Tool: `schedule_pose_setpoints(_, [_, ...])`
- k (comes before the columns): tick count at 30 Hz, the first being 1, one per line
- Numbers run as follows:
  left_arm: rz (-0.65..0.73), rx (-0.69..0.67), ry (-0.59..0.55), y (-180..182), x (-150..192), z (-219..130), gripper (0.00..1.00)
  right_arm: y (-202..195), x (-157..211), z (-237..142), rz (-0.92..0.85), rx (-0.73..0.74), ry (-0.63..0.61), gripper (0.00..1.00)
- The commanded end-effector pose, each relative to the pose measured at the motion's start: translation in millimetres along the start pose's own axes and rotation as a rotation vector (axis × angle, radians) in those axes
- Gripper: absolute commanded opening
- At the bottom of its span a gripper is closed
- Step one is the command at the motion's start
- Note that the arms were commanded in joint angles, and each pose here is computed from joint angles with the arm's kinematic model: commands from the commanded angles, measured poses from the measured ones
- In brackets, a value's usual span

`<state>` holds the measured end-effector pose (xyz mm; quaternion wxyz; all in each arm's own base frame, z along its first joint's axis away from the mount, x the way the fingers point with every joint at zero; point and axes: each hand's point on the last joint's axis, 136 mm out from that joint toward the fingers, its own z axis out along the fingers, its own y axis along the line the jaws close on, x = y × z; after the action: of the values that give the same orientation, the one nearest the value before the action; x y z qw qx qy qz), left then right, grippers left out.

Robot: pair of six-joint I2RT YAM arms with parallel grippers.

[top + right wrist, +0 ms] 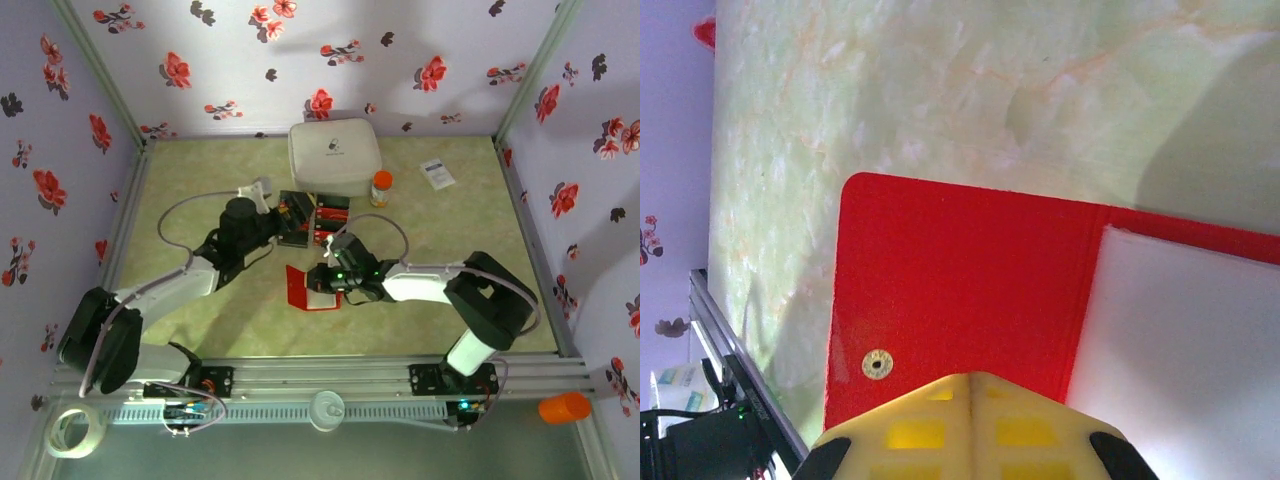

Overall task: Put the credit cards into the card holder
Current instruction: Flip over the card slot on the card holder.

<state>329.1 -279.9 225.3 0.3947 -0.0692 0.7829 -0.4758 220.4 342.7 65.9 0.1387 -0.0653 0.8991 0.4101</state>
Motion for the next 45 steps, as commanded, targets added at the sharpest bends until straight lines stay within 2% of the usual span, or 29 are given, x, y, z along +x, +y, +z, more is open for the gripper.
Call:
schedule_pose_setpoints(1, [-0.011, -0.044, 0.012, -9, 17, -7, 1.00, -23, -8, -20, 0.011, 0.060, -0.046, 0.00])
schedule_pose_setpoints(6, [-0.025, -0.015, 0.013, -22, 45, -16, 1.00, -47, -12, -39, 0.040, 0.098, -0.064, 0.00])
schedule_pose_setpoints(11, [-0.047, -0.014, 0.078, -14, 80, -17, 1.00, -55, -18, -52, 0.046, 0.114, -0.081, 0.00])
schedule_pose_setpoints(15, [-0.043, -0.062, 0.131, 9, 107, -24, 1.00, -54, -23, -56, 0.044, 0.117, -0.087, 0.00])
schedule_pose_setpoints(25, [0.047, -0.235, 0.228, 70, 140, -51, 0.98, -40, -32, -52, 0.032, 0.088, -0.063, 0.00])
schedule_pose_setpoints(40, [0.168, -0.323, 0.300, 104, 159, -55, 0.70, -36, -26, -20, 0.001, 0.124, 0.008, 0.00])
schedule_pose_setpoints(45, [0.191, -0.347, 0.327, 112, 165, -52, 0.53, -51, -22, -12, -0.002, 0.173, 0.033, 0.00])
